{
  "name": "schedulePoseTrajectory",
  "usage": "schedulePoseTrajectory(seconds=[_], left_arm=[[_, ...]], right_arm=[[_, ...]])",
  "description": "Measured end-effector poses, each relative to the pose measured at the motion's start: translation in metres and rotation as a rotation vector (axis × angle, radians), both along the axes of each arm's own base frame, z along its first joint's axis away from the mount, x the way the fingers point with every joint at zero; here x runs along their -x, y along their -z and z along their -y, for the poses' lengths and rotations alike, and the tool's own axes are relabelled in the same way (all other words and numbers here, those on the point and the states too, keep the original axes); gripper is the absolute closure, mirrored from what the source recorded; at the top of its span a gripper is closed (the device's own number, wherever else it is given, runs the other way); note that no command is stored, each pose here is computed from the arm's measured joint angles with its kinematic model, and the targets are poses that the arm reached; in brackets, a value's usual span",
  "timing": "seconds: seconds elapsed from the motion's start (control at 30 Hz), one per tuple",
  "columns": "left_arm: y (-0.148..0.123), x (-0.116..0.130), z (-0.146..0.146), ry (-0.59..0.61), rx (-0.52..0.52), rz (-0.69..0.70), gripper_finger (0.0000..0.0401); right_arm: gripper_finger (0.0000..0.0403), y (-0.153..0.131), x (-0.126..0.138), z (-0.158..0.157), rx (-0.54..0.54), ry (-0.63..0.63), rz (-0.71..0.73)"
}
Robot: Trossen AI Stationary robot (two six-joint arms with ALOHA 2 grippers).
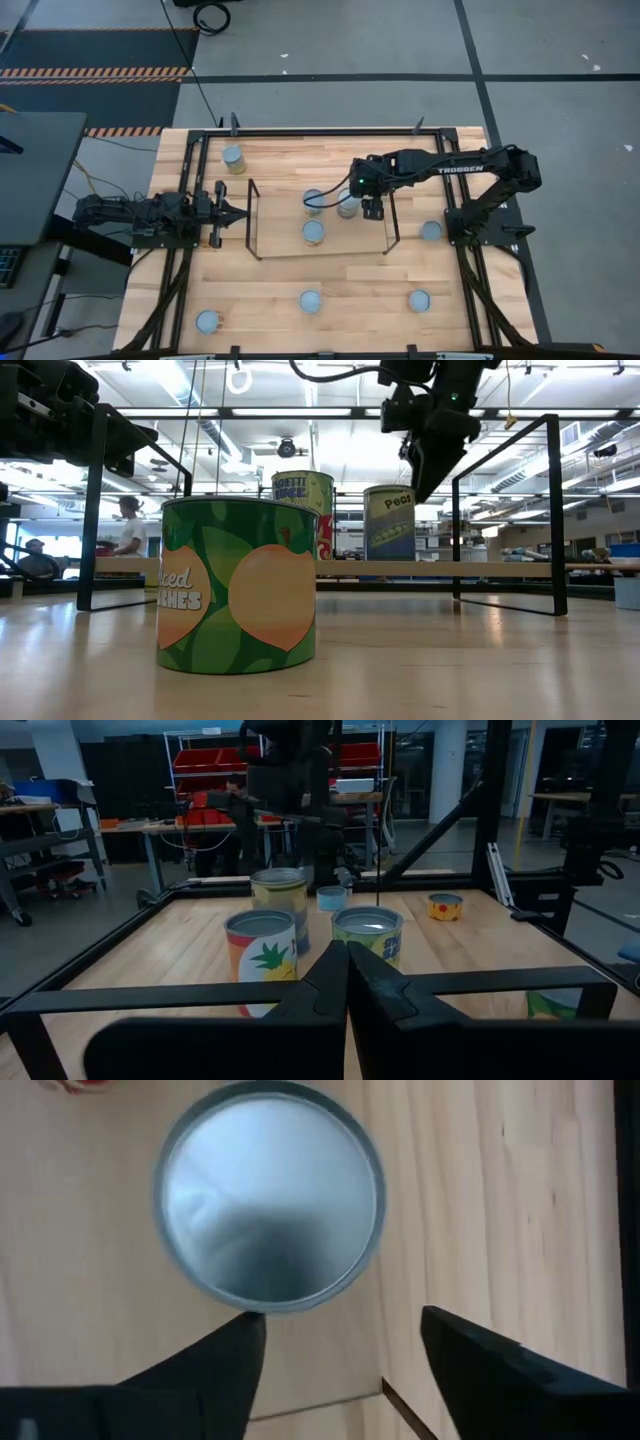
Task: Pick and place cans onto a shelf
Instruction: Put the canned peas on the shelf
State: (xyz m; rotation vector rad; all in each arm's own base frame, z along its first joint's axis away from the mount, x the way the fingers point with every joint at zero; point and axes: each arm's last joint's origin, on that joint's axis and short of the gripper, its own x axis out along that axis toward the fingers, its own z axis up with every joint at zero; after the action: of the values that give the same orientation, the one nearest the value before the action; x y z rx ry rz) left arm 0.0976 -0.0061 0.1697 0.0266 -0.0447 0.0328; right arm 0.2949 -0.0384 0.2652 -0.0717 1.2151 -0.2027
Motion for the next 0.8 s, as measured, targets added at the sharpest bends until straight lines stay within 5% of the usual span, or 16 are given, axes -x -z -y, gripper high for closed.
schedulePoseTrajectory(seconds=[0.27,0.57,0.8], left_arm=[[0.0001,0.0,0.0,0.0,0.0,0.0,0.039],[-0.0001,0.0,0.0,0.0,0.0,0.0,0.039],[-0.0001,0.0,0.0,0.0,0.0,0.0,0.039]], right_arm=[[0.0201,-0.0019,-0.0057,-0.003,-0.086,-0.042,0.069],[0.0213,-0.0024,-0.0073,-0.0073,-0.201,-0.079,0.094],[0.0213,-0.0034,-0.0045,-0.0069,-0.123,-0.067,0.072]])
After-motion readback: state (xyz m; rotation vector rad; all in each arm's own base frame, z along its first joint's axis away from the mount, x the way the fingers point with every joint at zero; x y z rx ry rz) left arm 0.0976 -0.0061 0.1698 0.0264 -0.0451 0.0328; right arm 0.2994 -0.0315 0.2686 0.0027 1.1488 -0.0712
